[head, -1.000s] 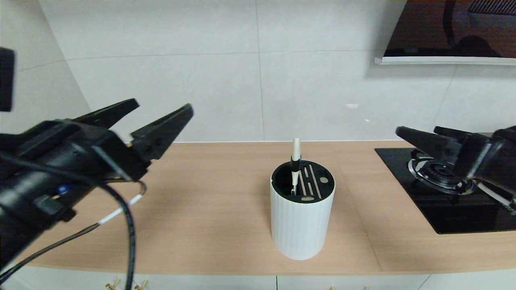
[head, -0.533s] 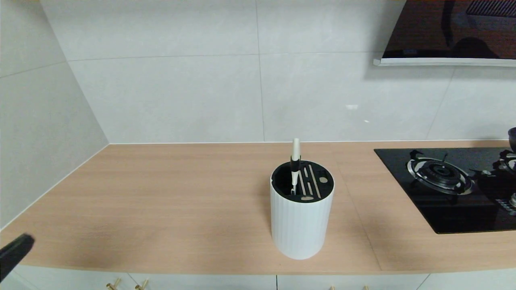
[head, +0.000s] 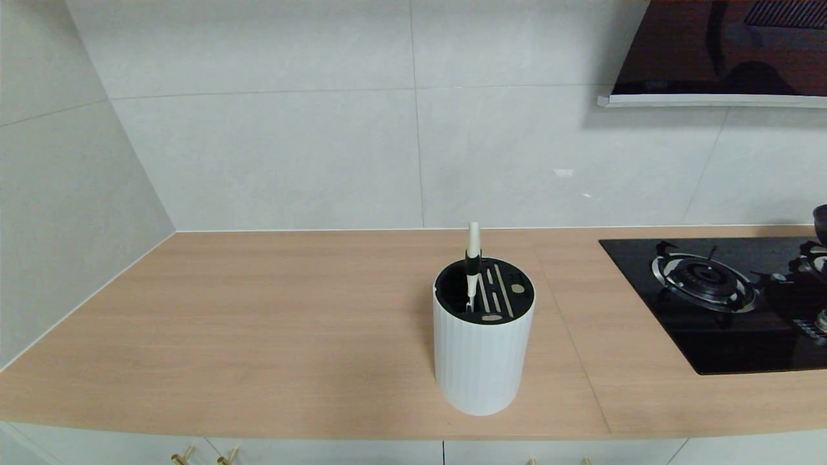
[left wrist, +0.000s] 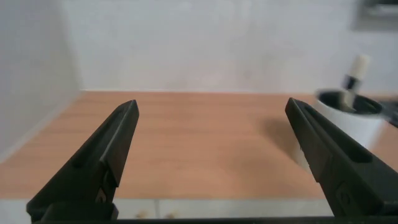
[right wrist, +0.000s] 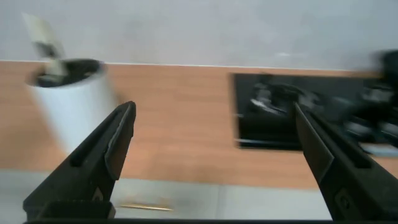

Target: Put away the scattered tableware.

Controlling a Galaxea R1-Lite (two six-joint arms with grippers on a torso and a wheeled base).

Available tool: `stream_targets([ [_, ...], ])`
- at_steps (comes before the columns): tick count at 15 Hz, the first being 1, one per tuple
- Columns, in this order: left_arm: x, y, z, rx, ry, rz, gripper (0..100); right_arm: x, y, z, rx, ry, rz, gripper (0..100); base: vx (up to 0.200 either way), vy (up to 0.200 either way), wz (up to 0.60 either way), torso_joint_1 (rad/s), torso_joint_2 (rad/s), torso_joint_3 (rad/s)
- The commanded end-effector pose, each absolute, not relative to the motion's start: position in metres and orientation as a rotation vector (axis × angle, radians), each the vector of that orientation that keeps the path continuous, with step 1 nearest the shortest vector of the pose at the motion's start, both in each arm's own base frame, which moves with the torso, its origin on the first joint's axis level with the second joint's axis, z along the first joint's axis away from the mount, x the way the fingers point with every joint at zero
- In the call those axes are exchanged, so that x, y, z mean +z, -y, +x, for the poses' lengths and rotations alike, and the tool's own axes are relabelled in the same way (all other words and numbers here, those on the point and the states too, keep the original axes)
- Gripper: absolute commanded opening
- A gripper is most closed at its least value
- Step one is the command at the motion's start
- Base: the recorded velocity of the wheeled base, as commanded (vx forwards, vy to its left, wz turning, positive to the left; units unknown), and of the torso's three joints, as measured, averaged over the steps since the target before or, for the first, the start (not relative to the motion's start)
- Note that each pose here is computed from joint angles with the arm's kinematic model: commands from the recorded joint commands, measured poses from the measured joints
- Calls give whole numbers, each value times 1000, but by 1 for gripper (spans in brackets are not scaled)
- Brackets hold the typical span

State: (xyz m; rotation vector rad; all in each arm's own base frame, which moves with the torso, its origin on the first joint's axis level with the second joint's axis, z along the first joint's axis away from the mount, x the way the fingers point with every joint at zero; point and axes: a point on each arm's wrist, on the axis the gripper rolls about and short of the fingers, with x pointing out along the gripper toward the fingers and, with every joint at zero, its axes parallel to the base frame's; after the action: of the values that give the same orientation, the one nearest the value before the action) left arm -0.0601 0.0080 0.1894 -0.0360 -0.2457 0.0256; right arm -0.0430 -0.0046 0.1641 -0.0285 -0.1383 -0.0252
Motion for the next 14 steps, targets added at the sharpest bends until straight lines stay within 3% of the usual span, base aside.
stream_targets([
  [1,188,-3,-69,96,290,-18,100,157,1,-57,-98,217,-47,100,0,0,0,0,0,0],
  [3,177,0,-67,133,274,1,100,151,2,-55,-110,216,-47,100,0,0,0,0,0,0],
  [6,114,-1,-39,60,89,39,100,112,2,-37,-90,105,-49,100,0,0,0,0,0,0],
  [8,91,-1,-27,54,74,38,100,94,1,-26,-74,122,-57,100,0,0,0,0,0,0],
  [14,75,0,-23,17,-3,34,100,75,0,-23,15,-4,-51,100,0,0,0,0,0,0],
])
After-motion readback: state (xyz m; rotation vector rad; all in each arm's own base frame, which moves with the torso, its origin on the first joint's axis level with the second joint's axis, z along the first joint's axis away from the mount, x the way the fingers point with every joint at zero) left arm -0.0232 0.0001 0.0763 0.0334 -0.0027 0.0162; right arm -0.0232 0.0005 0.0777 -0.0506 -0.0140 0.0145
